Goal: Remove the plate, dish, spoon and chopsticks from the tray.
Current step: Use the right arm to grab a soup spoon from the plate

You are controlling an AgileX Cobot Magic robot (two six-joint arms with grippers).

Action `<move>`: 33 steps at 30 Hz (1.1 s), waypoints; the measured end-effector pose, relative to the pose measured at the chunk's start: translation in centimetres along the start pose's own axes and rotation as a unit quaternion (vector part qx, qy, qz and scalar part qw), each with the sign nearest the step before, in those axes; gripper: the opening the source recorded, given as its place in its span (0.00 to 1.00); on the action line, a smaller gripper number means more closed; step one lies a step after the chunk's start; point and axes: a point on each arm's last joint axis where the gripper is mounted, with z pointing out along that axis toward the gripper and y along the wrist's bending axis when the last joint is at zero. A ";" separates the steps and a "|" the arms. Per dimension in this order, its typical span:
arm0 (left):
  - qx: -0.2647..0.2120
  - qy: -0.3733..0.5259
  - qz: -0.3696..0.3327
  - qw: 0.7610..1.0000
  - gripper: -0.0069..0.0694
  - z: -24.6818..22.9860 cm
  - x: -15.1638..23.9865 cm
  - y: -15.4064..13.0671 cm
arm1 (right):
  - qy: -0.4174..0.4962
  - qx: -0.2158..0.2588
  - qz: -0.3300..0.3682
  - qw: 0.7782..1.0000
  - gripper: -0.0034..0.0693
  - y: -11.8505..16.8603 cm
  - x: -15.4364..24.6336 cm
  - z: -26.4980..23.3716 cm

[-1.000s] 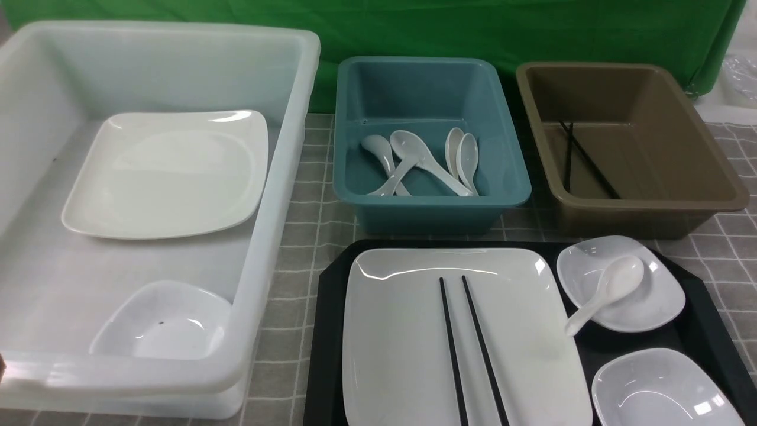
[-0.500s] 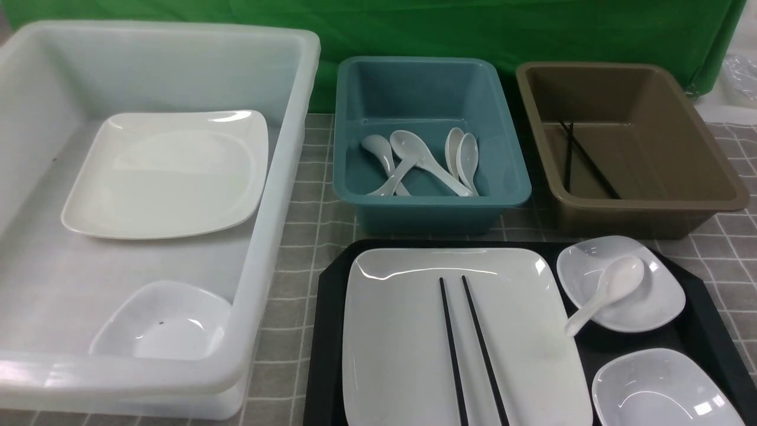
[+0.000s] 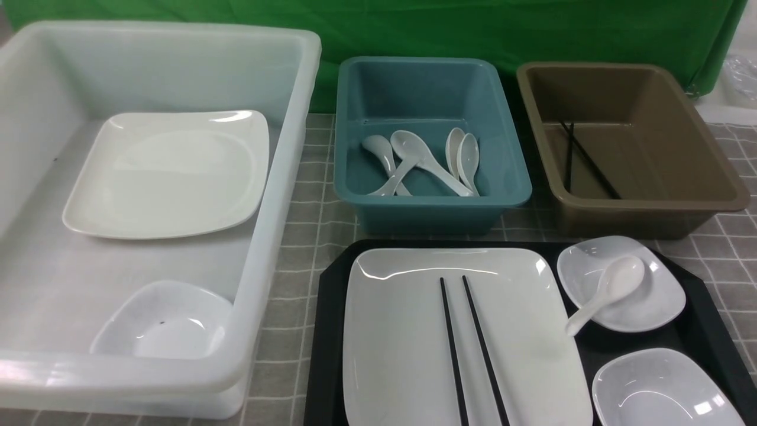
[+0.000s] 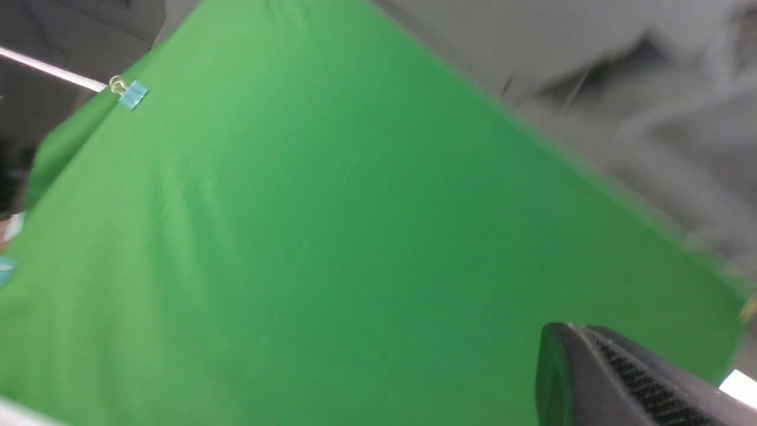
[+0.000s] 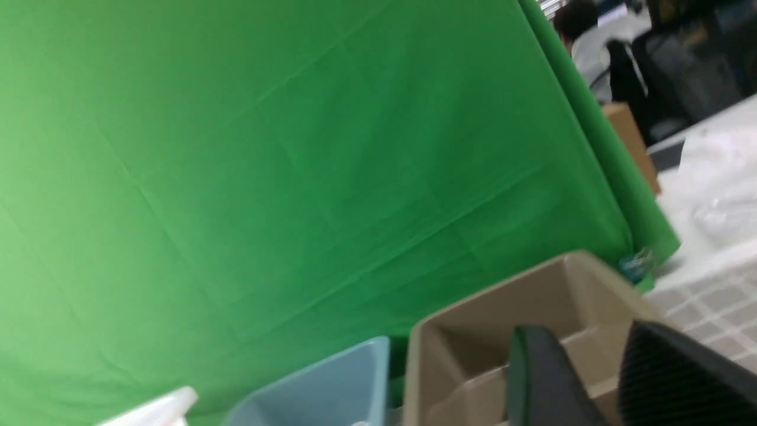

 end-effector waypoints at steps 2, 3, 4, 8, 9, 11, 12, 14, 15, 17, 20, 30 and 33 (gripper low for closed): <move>-0.041 0.065 0.029 0.997 0.09 1.4 -0.7 -0.4 | -0.001 0.000 -0.015 1.000 0.38 0.0 0.0 0.0; -0.047 0.076 0.033 0.995 0.09 1.7 -0.6 -0.4 | -0.001 0.000 -0.015 1.000 0.38 0.0 0.0 0.0; -0.071 0.111 0.043 0.990 0.09 2.4 -0.4 -0.2 | -0.001 0.000 -0.017 1.000 0.38 0.0 0.0 0.0; -0.125 0.294 0.080 0.944 0.09 4.6 2.9 1.3 | -0.007 -0.003 0.000 1.000 0.38 0.0 -0.1 0.0; -0.128 0.341 0.081 0.928 0.09 4.9 3.9 1.6 | -0.012 -0.005 0.013 1.000 0.37 0.1 -0.2 0.0; -0.123 0.408 0.078 0.901 0.09 5.6 5.5 2.0 | -0.015 -0.008 0.065 0.998 0.33 0.2 -0.4 0.0; -0.118 0.436 0.075 0.889 0.09 5.9 6.3 2.1 | -0.008 -0.005 0.090 0.996 0.28 0.4 -0.8 0.1; -0.111 0.475 0.069 0.870 0.09 6.4 7.4 2.3 | 0.018 0.005 0.105 0.994 0.16 1.2 -2.1 0.6; -0.106 0.489 0.068 0.863 0.09 6.6 7.8 2.4 | 0.027 0.007 0.098 0.995 0.13 1.7 -2.9 0.9; -0.103 0.511 0.062 0.851 0.09 7.0 8.6 2.7 | 0.050 0.007 0.072 0.996 0.10 3.1 -5.2 1.6; -0.105 0.530 0.056 0.840 0.09 7.6 9.4 3.1 | 0.124 0.006 0.001 0.992 0.09 5.3 -8.5 3.8; -0.098 0.556 0.065 0.823 0.09 7.5 9.9 3.2 | 0.591 0.031 -0.201 0.781 0.08 8.7 -3.0 13.2; -0.097 0.563 0.065 0.818 0.09 7.4 10.0 3.2 | 0.633 0.039 -0.214 0.743 0.08 8.8 -0.7 15.2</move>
